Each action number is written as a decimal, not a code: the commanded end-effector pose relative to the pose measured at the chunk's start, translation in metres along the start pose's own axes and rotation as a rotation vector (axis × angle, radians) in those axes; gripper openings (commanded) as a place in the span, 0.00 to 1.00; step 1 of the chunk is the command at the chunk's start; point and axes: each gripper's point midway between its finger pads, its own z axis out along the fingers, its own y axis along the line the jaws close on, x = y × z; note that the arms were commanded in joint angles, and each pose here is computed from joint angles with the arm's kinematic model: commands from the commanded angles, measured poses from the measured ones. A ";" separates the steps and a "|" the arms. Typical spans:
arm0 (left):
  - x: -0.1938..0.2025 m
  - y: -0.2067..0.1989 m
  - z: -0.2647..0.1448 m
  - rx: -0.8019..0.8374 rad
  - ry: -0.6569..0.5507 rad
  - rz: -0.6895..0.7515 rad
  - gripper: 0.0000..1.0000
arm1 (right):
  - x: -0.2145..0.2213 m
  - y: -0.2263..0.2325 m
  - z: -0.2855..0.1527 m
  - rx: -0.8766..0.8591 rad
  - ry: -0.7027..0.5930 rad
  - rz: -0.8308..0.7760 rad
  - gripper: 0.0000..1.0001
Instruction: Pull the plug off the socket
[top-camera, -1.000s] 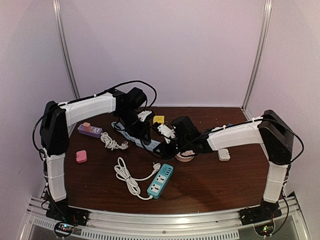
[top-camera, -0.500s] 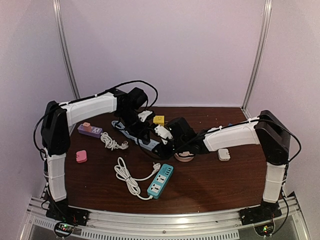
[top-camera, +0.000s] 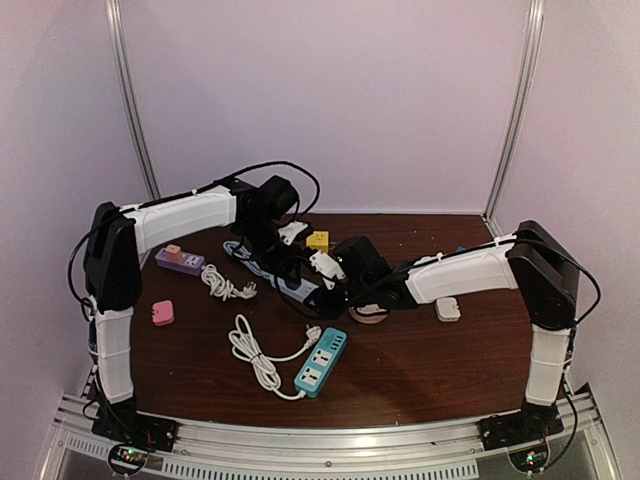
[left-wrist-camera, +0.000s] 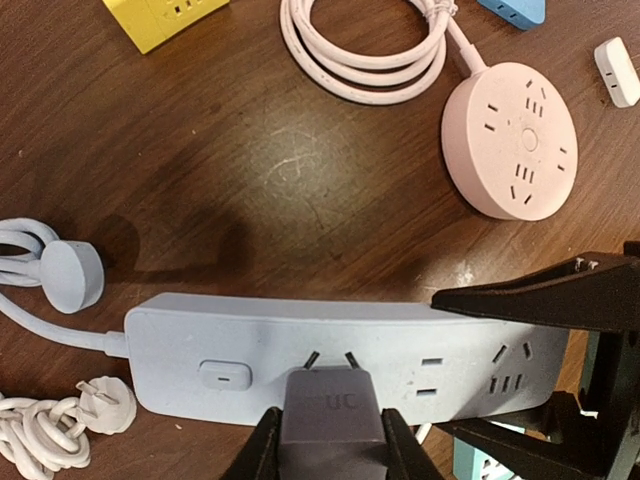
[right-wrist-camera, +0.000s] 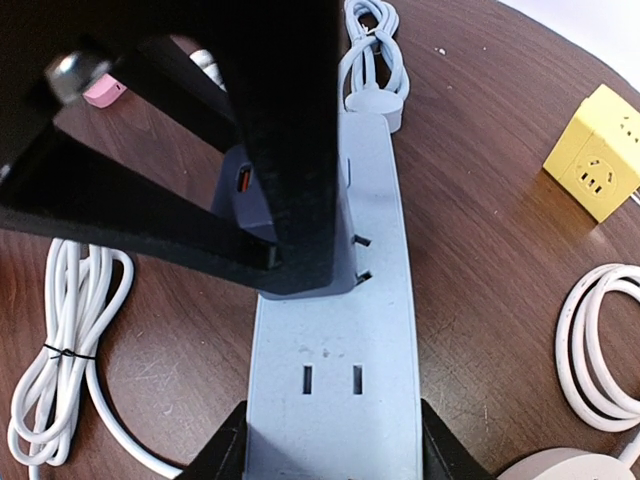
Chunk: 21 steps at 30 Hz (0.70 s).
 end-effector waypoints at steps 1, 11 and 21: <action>0.008 -0.007 -0.005 -0.011 0.017 0.013 0.18 | 0.101 -0.050 0.008 0.208 0.329 0.061 0.00; 0.003 0.003 -0.003 -0.070 0.027 0.012 0.18 | 0.100 -0.058 0.007 0.261 0.345 0.039 0.00; -0.006 0.012 -0.014 0.082 0.007 -0.038 0.18 | 0.108 -0.061 0.005 0.274 0.354 0.032 0.00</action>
